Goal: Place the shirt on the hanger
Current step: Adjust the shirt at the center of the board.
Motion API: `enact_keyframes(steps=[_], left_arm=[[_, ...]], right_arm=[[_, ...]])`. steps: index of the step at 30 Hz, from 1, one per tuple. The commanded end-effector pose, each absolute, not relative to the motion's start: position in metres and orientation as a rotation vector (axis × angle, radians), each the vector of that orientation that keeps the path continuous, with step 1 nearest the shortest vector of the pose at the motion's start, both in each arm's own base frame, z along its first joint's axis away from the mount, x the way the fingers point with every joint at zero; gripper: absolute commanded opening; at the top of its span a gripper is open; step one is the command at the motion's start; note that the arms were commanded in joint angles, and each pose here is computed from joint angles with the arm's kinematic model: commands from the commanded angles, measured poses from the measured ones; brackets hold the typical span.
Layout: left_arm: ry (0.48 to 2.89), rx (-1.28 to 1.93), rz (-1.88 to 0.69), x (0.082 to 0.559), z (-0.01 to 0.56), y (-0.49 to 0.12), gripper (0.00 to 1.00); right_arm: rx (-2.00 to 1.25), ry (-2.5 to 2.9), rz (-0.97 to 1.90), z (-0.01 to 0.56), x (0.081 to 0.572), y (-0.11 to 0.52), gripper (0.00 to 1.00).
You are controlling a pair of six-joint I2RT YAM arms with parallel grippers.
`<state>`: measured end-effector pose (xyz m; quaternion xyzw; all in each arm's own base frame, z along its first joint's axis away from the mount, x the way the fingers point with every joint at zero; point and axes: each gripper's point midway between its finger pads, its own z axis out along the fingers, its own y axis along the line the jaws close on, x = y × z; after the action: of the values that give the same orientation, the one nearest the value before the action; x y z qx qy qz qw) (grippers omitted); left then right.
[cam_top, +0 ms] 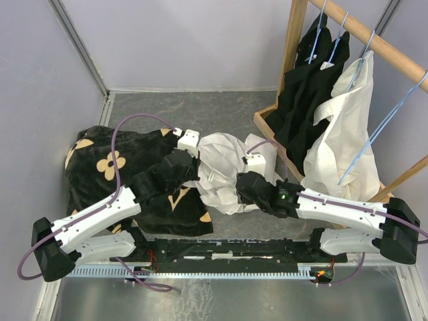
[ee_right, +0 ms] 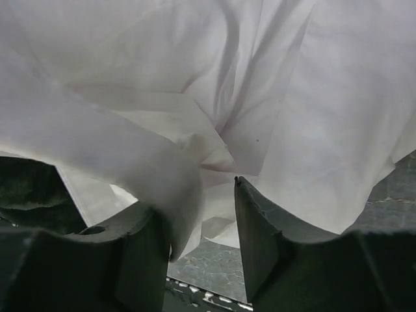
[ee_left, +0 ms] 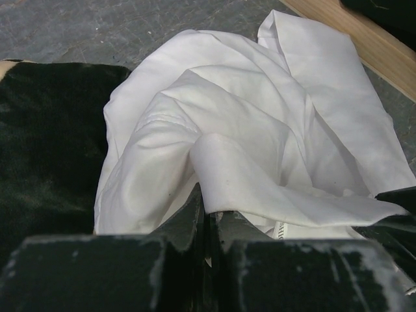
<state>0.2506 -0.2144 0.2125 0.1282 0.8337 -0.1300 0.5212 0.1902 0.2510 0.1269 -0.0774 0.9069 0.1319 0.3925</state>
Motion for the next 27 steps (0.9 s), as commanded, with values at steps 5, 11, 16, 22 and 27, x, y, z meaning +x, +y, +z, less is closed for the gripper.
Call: enact_keyframes(steps=[5, 11, 16, 22, 27], left_arm=[[1.936, 0.217, -0.369, 0.261, 0.238, -0.221, 0.03], [1.913, 0.229, -0.326, 0.263, 0.253, -0.212, 0.03], [1.789, 0.283, -0.337, 0.272, 0.328, -0.212, 0.03], [1.548, 0.275, -0.348, 0.277, 0.464, -0.207, 0.03], [1.4, 0.247, -0.353, 0.274, 0.551, -0.199, 0.03]], right_arm=[[0.053, 2.186, 0.453, 0.124, 0.199, 0.251, 0.31], [0.055, 2.011, 0.388, 0.187, 0.213, 0.228, 0.07], [-0.062, 1.82, 0.251, 0.309, 0.229, 0.207, 0.0], [-0.098, 1.578, 0.261, 0.469, 0.235, 0.192, 0.0], [-0.08, 1.472, 0.162, 0.551, 0.241, 0.175, 0.0]])
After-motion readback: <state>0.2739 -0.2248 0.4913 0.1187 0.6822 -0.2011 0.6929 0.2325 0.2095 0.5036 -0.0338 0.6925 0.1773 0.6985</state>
